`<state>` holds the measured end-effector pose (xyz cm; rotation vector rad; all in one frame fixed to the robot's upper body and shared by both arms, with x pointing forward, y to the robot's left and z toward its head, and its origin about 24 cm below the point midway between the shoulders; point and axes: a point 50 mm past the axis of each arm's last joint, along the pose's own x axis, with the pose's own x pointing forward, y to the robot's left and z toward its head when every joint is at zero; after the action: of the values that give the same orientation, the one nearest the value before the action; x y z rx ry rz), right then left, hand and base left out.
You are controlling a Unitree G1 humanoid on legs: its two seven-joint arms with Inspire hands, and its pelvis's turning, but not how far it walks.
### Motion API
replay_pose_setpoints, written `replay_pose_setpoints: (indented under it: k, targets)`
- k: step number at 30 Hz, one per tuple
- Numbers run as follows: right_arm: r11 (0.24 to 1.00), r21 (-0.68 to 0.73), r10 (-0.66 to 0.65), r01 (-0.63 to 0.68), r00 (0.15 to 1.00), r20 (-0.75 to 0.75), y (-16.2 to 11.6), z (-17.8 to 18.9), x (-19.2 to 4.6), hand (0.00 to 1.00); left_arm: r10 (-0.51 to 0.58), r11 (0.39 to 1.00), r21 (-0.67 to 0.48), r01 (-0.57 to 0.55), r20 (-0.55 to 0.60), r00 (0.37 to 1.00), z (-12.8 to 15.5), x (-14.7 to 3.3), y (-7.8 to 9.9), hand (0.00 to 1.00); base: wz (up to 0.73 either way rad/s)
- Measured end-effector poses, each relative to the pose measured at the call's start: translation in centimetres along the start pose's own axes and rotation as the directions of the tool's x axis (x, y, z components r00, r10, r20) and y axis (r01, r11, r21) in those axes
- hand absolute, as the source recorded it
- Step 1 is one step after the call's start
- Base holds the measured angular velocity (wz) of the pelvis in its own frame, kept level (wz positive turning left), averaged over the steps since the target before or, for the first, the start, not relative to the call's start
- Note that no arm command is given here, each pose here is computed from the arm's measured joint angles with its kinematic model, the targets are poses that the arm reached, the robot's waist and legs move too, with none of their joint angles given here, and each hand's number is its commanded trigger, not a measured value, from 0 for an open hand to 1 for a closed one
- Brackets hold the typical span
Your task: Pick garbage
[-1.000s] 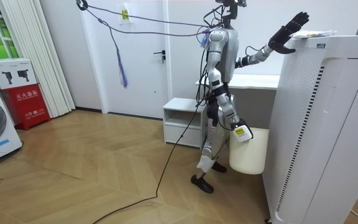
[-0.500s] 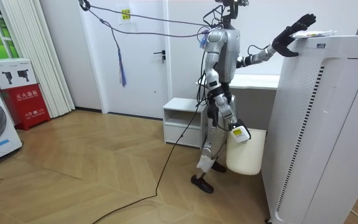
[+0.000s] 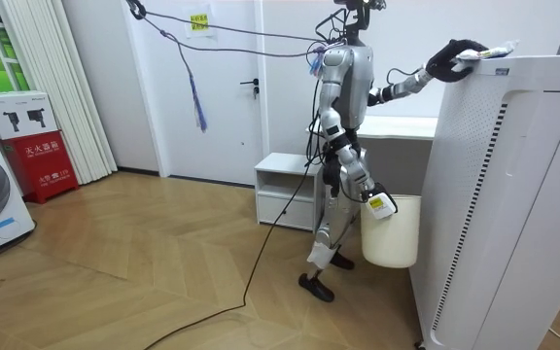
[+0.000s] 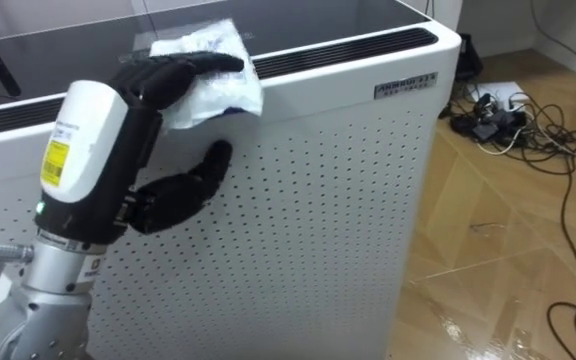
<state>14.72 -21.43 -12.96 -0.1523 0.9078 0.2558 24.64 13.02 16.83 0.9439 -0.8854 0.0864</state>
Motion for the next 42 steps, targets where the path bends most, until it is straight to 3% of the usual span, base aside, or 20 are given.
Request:
replay_pose_setpoints:
  k: [4,17,20,23,25,26,28,30,31,32,33,37,40,42]
  targets:
    - [1.0,0.0,0.0,0.0,1.0,-0.003,0.0,0.0,0.0,1.0,0.035,0.999,0.038,-0.035,0.009,0.999,-0.2,0.8,0.7,1.0,0.0]
    - [1.0,-0.002,-0.02,0.02,1.0,-0.015,-0.8,0.0,-0.3,1.0,0.072,0.997,0.012,-0.073,0.003,0.997,-0.2,1.1,1.0,1.0,0.0]
    - [1.0,-0.007,-0.025,0.025,1.0,-0.015,-1.0,0.0,-0.3,1.0,0.086,0.993,-0.081,-0.088,-0.03,0.996,-0.3,1.1,1.1,1.0,0.0]
    - [1.0,-0.012,-0.021,0.02,1.0,-0.02,-1.0,-0.1,-0.3,1.0,0.113,0.945,-0.3,-0.132,-0.08,0.99,-0.1,1.2,1.8,1.0,0.0]
    - [1.0,-0.023,-0.006,0.005,1.0,-0.022,-0.6,-0.1,-0.2,1.0,0.103,0.845,-0.517,-0.137,-0.095,0.99,0.6,1.4,2.0,1.0,0.0]
    - [1.0,-0.023,-0.001,0.001,1.0,-0.022,-0.5,-0.1,-0.2,1.0,0.092,0.81,-0.572,-0.131,-0.097,0.991,0.7,1.5,1.9,1.0,0.0]
    - [1.0,-0.023,0.016,-0.016,1.0,-0.019,-0.1,0.0,-0.1,1.0,0.066,0.681,-0.723,-0.114,-0.093,0.993,1.3,1.6,1.9,1.0,0.0]
    - [0.999,-0.025,0.031,-0.031,0.999,-0.019,0.2,0.0,0.0,1.0,0.017,0.491,-0.87,-0.048,-0.046,0.999,1.9,1.7,1.7,1.0,-0.04]
    - [0.999,-0.029,0.034,-0.034,0.999,-0.018,0.2,0.1,0.0,1.0,0.004,0.436,-0.899,-0.03,-0.031,1.0,2.1,1.7,1.6,1.0,-0.03]
    - [0.999,-0.035,0.041,-0.041,0.999,-0.013,0.4,0.2,0.1,1.0,-0.026,0.329,-0.944,0.012,0.003,1.0,2.5,1.7,1.2,1.0,0.0]
    - [0.998,-0.038,0.044,-0.044,0.999,-0.007,0.5,0.4,0.1,1.0,-0.065,0.217,-0.974,0.056,0.043,0.997,2.9,1.6,0.6,1.0,0.0]
    - [0.998,-0.037,0.058,-0.058,0.998,-0.01,1.0,0.6,0.5,1.0,-0.14,-0.046,-0.98,0.196,0.201,0.97,4.4,1.2,-0.8,1.0,-0.01]
    - [0.997,-0.036,0.06,-0.061,0.998,-0.022,1.0,0.4,0.5,1.0,-0.13,-0.138,-0.954,0.267,0.285,0.95,5.1,1.1,-1.0,1.0,0.03]
    - [0.997,-0.044,0.069,-0.071,0.997,-0.034,1.3,0.3,0.6,1.0,-0.103,-0.237,-0.918,0.318,0.349,0.932,5.6,1.1,-1.0,1.0,0.05]
